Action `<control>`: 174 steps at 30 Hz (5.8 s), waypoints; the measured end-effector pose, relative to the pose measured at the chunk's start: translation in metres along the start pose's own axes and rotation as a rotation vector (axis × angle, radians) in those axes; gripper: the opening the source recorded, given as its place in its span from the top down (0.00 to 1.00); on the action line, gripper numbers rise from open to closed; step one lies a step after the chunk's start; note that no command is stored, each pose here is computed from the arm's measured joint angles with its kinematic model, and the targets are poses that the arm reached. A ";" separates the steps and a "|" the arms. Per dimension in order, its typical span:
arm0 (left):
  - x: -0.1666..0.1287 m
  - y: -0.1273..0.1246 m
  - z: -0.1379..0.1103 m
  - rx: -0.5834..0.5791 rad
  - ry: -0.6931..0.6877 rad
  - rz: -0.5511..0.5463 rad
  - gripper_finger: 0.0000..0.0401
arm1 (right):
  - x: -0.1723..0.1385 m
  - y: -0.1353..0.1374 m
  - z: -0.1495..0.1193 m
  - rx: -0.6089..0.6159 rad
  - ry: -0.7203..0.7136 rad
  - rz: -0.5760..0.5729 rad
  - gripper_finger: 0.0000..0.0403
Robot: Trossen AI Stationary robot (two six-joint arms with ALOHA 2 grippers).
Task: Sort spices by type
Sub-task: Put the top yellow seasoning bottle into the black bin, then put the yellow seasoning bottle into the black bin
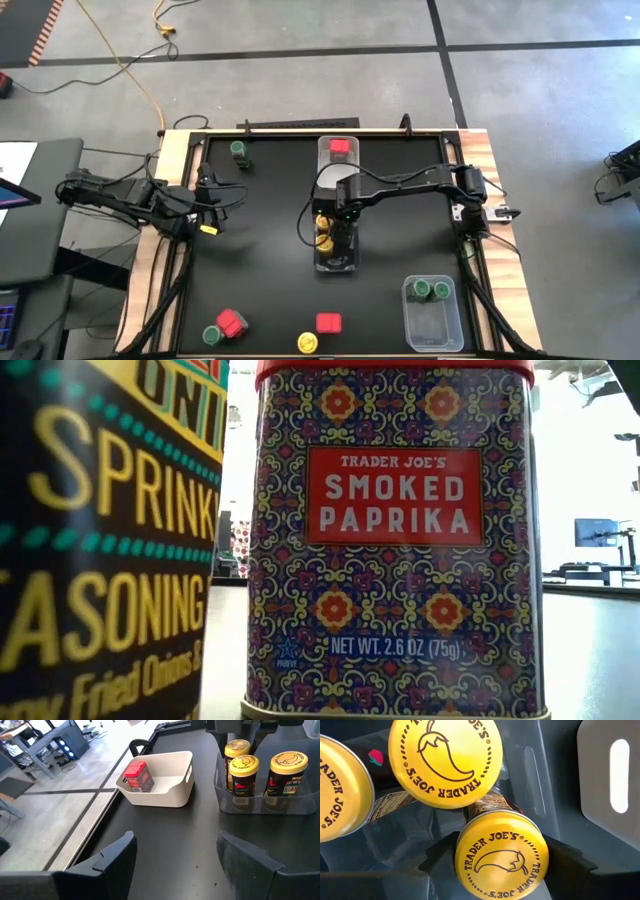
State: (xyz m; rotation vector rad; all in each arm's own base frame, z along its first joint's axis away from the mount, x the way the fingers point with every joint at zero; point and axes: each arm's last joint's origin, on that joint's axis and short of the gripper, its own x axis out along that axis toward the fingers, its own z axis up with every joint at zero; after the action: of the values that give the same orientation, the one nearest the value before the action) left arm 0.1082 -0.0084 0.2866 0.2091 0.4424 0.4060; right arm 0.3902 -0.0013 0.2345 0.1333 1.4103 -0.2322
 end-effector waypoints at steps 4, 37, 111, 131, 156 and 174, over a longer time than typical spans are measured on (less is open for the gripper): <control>0.000 0.000 0.000 0.000 0.000 0.000 0.35 | 0.000 -0.002 0.000 0.004 0.001 -0.001 0.33; 0.000 0.000 0.000 0.000 0.001 0.000 0.35 | 0.000 -0.003 -0.002 -0.005 0.026 -0.005 0.33; 0.002 -0.002 0.009 -0.315 -0.068 -0.010 0.35 | -0.069 0.014 -0.178 0.433 -0.231 -0.231 0.11; 0.063 -0.048 0.057 -0.321 0.041 0.014 0.35 | -0.045 -0.025 -0.260 0.458 -0.580 0.059 0.11; 0.094 -0.157 0.192 -0.198 0.199 -0.184 0.35 | -0.032 -0.033 -0.265 0.457 -0.513 -0.027 0.12; 0.094 -0.296 0.202 -0.129 0.255 -0.352 0.35 | -0.030 -0.035 -0.269 0.337 -0.467 -0.086 0.12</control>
State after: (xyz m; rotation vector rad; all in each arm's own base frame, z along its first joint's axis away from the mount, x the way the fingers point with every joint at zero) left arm 0.3770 -0.2568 0.3468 -0.0490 0.6884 0.1141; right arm 0.1187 0.0288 0.2235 0.2773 0.9046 -0.5367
